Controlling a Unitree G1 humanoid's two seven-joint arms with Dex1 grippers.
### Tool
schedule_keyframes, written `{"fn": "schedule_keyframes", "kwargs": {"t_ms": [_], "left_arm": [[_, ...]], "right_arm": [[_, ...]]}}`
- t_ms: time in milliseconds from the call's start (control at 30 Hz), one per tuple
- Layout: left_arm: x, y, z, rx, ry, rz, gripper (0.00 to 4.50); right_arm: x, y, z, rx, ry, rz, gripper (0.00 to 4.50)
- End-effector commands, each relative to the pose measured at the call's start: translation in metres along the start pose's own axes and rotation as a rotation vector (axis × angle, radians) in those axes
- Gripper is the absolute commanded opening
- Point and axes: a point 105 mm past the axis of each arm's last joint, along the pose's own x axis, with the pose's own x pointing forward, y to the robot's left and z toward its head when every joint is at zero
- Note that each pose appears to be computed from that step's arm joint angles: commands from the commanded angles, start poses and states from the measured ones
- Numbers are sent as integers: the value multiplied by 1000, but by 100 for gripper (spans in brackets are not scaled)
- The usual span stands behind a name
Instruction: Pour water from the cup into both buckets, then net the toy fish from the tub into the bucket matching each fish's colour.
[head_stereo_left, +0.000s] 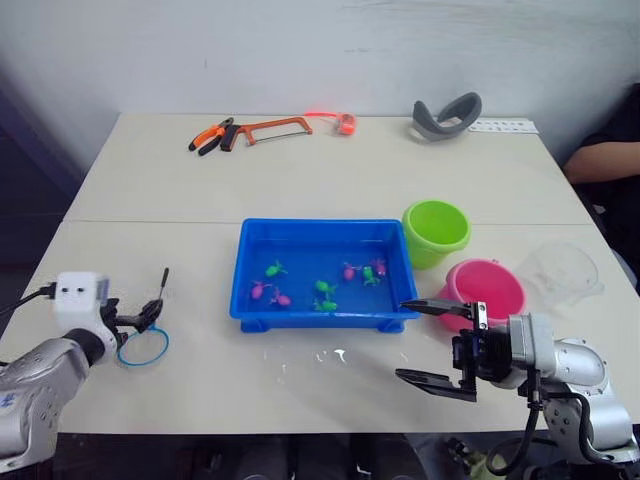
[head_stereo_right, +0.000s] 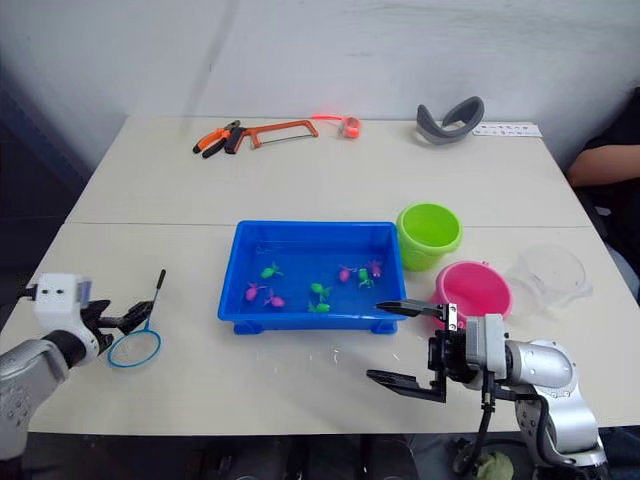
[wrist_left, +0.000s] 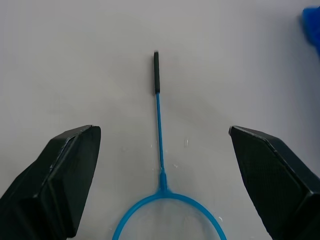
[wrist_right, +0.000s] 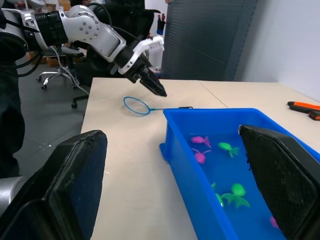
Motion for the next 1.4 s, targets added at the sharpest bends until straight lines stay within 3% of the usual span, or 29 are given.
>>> {"fn": "schedule_keyframes", "kwargs": {"t_ms": [33, 233, 500, 600, 667, 800, 867, 967, 1167, 1267, 1400], "left_arm": [[18, -2, -5, -23, 67, 2, 450], [44, -12, -20, -41, 203, -34, 450], [40, -2, -55, -69, 316, -16, 92], [41, -3, -48, -62, 244, -42, 4], [40, -4, -32, -50, 172, -80, 4], [8, -25, 50, -5, -276, -395, 4], [-17, -33, 70, 132, -396, -531, 4], [-49, -52, 80, 367, -493, -758, 4], [-77, -105, 84, 728, -252, -1208, 4], [-73, -135, 79, 888, -158, -1317, 4], [-65, -175, 88, 953, -195, -1374, 4]], "right_arm": [[3, -5, 15, -63, 0, -25, 447], [5, -9, 18, -76, 8, -61, 447], [12, -11, 30, -94, 24, -72, 450], [15, -14, 34, -97, 29, -80, 450], [16, -16, 36, -99, 38, -87, 450], [17, -23, 43, -81, 56, -107, 450], [16, -27, 43, -64, 104, -124, 450], [16, -30, 36, 36, 233, -134, 450], [43, -30, 46, 180, 334, 49, 450], [49, -28, 39, 218, 406, 115, 450], [58, -32, 34, 218, 426, 112, 450]]}}
